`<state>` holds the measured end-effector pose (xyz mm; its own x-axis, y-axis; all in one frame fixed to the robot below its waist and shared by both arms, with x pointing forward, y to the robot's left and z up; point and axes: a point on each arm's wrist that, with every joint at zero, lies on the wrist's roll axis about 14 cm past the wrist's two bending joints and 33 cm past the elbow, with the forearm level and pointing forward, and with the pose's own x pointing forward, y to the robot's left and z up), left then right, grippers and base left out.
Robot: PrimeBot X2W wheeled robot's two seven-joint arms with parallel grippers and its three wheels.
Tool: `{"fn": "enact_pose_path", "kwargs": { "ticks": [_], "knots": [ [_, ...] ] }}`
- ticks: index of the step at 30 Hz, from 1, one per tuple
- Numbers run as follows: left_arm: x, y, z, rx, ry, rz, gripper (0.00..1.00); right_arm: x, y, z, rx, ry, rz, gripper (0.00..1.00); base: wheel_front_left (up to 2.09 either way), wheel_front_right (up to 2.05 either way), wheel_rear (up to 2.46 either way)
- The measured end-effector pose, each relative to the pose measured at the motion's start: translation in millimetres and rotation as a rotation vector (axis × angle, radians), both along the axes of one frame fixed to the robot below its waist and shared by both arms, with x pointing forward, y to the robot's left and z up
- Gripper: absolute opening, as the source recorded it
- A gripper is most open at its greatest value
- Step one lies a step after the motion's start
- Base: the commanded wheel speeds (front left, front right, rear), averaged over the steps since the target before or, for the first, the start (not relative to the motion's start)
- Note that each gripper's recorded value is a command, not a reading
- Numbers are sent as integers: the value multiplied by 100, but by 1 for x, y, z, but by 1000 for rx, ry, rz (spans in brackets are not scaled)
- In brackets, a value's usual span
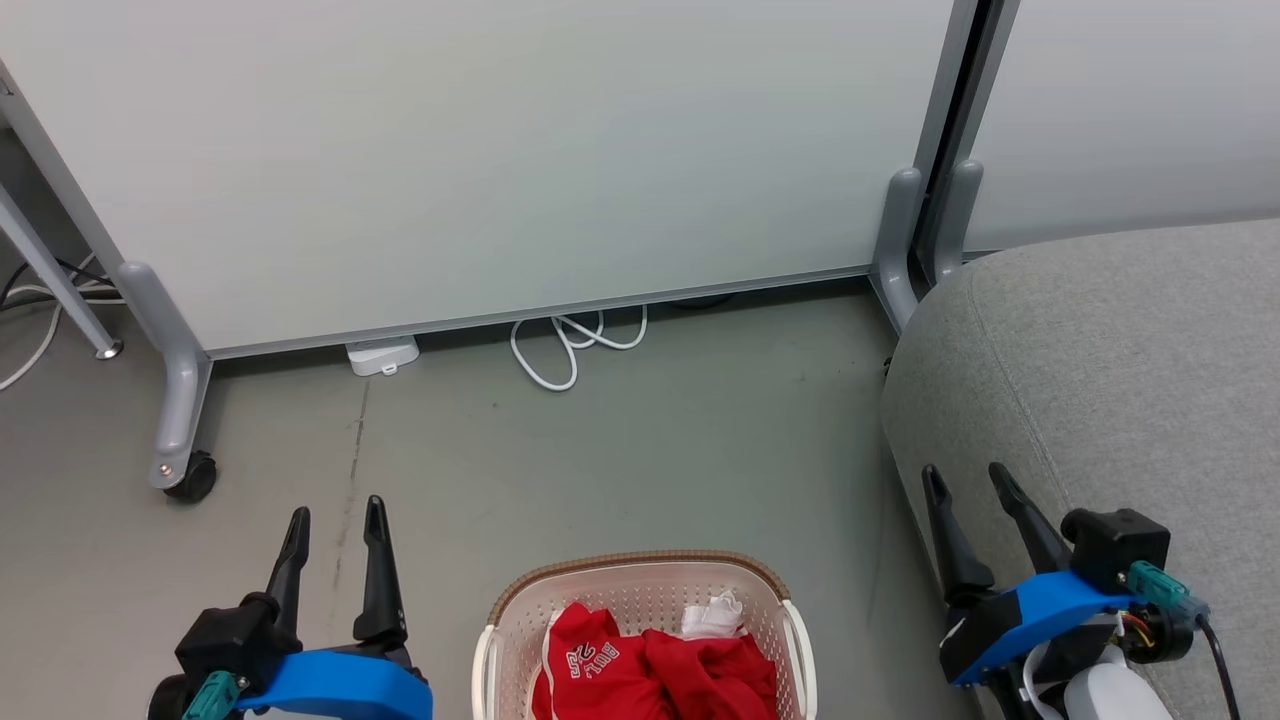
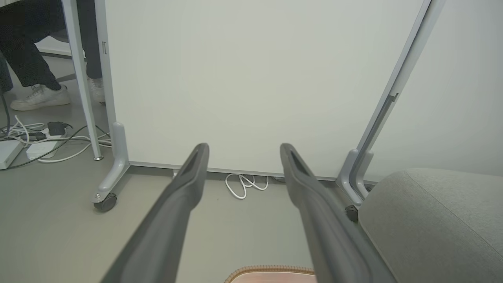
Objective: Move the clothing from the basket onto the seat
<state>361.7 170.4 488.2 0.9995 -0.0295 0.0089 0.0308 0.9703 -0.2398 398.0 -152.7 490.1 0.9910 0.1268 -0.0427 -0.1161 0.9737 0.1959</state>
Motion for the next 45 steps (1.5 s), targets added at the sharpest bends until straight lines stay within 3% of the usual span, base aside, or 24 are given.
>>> {"fn": "enact_pose_path", "kwargs": {
  "ticks": [18,32,45],
  "knots": [
    [-4,-3,3,102,-29,-15,100,1,10,4,-124,-36,47,100,0,0,0],
    [-3,-4,-1,99,-16,-14,100,2,9,2,-118,-27,44,100,0,0,0],
    [24,-24,-58,77,158,-79,100,30,0,-14,-102,-2,20,100,0,0,0]
  ]
}}
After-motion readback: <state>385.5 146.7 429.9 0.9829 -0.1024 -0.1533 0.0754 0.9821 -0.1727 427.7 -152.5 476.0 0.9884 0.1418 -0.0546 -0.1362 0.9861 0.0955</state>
